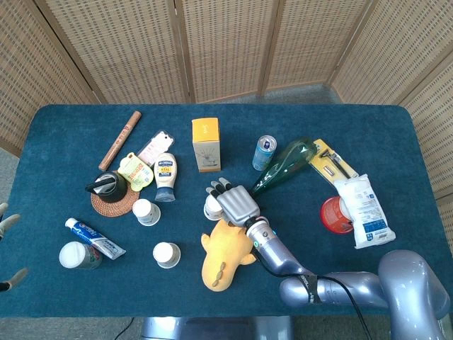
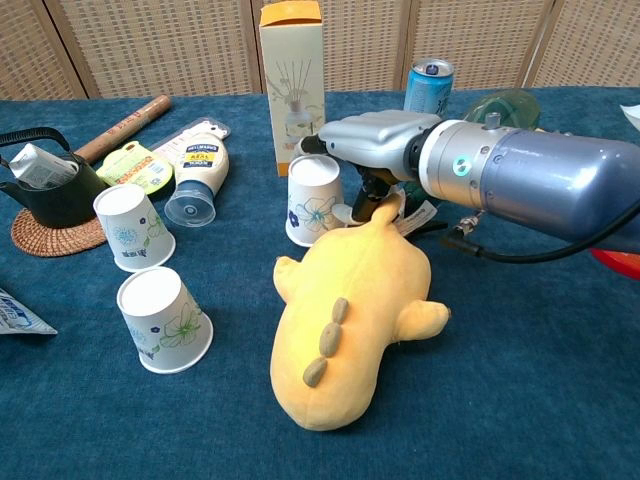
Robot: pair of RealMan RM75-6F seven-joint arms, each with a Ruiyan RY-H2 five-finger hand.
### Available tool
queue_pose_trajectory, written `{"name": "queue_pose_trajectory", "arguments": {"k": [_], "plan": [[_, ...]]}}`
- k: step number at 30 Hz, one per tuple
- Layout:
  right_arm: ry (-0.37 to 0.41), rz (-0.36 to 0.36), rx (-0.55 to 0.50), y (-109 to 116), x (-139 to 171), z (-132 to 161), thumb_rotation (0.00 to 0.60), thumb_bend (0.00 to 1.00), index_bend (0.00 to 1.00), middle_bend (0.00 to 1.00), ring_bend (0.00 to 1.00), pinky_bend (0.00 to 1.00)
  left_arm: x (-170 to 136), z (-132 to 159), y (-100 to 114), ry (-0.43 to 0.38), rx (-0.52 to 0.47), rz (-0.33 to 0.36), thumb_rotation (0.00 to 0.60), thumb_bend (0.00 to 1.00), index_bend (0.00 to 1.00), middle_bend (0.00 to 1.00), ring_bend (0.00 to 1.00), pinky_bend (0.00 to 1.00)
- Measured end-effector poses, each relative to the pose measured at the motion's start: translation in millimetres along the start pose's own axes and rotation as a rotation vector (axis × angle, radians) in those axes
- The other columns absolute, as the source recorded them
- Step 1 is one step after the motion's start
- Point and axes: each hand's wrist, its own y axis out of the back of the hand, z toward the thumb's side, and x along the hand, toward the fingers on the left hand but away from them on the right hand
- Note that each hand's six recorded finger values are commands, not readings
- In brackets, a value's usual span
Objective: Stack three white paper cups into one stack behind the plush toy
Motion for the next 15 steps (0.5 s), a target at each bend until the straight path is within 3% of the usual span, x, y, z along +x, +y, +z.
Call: {"name": "queue_pose_trajectory", "arguments": {"k": [3, 8, 15], "plan": [[0.000, 0.014, -0.005, -1.3, 1.0, -0.1, 0.600, 0.54, 0.10, 0.01, 0.00, 0.52, 0.0, -0.4, 0.4, 0.001, -0.001, 0.002, 0.600, 0.25, 0.11, 0.00, 0.00, 0.17], [0.001, 0.025, -0.018, 0.4, 1.8, -0.3, 0.600, 0.47, 0.04, 0.00, 0.00, 0.38, 0.0, -0.2, 0.4, 0.000, -0.001, 0.001, 0.600, 0.25, 0.11, 0.00, 0.00, 0.17], [0.012, -0.002, -0.031, 10.4, 1.7, 2.6, 0.600, 0.46, 0.04, 0.00, 0.00, 0.37, 0.0, -0.9, 1.2, 0.001, -0.002, 0.003, 0.600, 0.25, 0.11, 0.00, 0.00, 0.17]]}}
